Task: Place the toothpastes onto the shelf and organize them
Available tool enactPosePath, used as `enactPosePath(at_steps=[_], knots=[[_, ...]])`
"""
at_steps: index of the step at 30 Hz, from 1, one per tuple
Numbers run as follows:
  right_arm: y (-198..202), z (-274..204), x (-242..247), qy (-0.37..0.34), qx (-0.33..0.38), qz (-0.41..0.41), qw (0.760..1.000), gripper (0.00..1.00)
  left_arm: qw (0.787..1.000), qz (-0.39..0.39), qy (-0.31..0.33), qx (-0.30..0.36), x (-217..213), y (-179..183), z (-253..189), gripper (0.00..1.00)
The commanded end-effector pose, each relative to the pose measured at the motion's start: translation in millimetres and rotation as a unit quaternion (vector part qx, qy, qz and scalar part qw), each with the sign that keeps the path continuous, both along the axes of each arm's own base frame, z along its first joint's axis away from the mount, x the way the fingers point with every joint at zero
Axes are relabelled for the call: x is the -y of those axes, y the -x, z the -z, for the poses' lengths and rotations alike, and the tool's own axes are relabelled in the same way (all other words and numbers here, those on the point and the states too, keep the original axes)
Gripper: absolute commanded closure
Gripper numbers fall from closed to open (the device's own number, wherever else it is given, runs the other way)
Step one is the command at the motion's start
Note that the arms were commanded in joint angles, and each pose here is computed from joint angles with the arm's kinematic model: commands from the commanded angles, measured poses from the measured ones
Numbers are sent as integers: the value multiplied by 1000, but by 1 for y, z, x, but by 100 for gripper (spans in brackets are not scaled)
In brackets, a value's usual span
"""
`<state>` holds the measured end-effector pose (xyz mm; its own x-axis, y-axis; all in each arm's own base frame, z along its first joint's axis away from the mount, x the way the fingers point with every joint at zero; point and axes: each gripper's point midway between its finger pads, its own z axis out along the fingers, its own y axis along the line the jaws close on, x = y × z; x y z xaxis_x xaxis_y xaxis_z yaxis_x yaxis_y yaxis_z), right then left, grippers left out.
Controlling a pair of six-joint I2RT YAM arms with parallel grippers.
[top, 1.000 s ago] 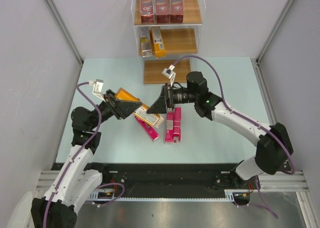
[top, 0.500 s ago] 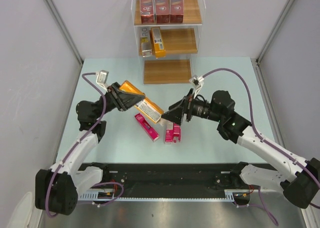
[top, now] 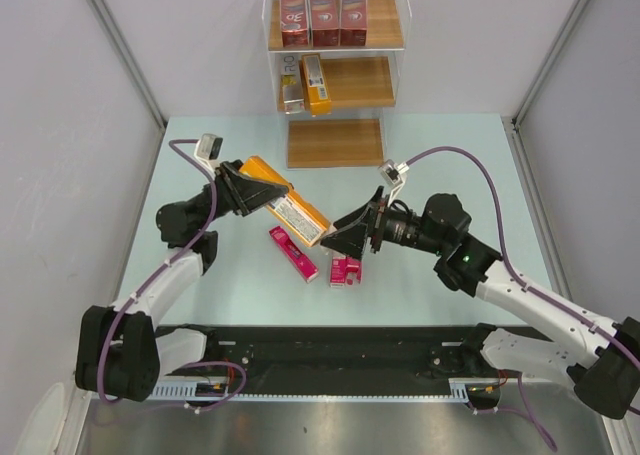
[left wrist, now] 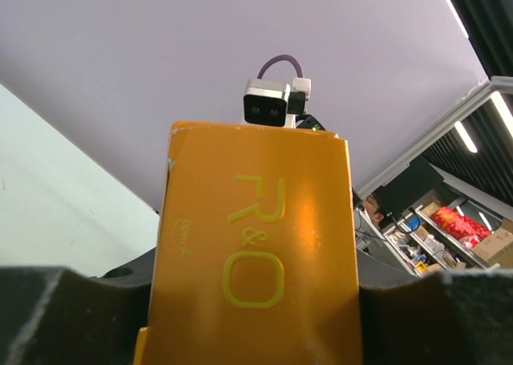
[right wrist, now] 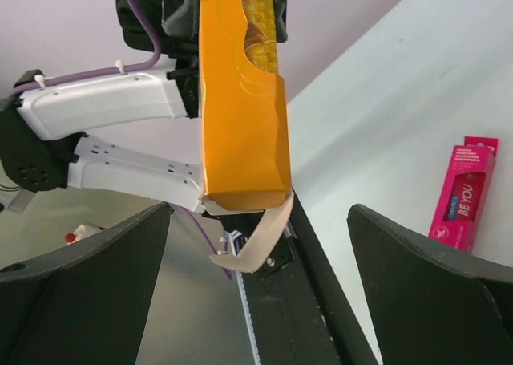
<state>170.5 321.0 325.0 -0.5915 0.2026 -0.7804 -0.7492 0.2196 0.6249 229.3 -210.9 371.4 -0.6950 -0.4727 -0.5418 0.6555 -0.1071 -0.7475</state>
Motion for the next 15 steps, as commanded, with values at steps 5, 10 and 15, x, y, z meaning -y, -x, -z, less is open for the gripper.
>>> enactPosePath(at_steps=[5,10,15], knots=[[1,-21,-21,-60,10,-13,998,6,994,-4,18,112,-5,27,-36,59],[-4,-26,-31,-83,0,-20,996,28,994,-2,14,106,-4,26,-33,59],[-5,-27,-34,-94,-12,-22,995,45,995,-4,10,104,-4,26,-31,58]])
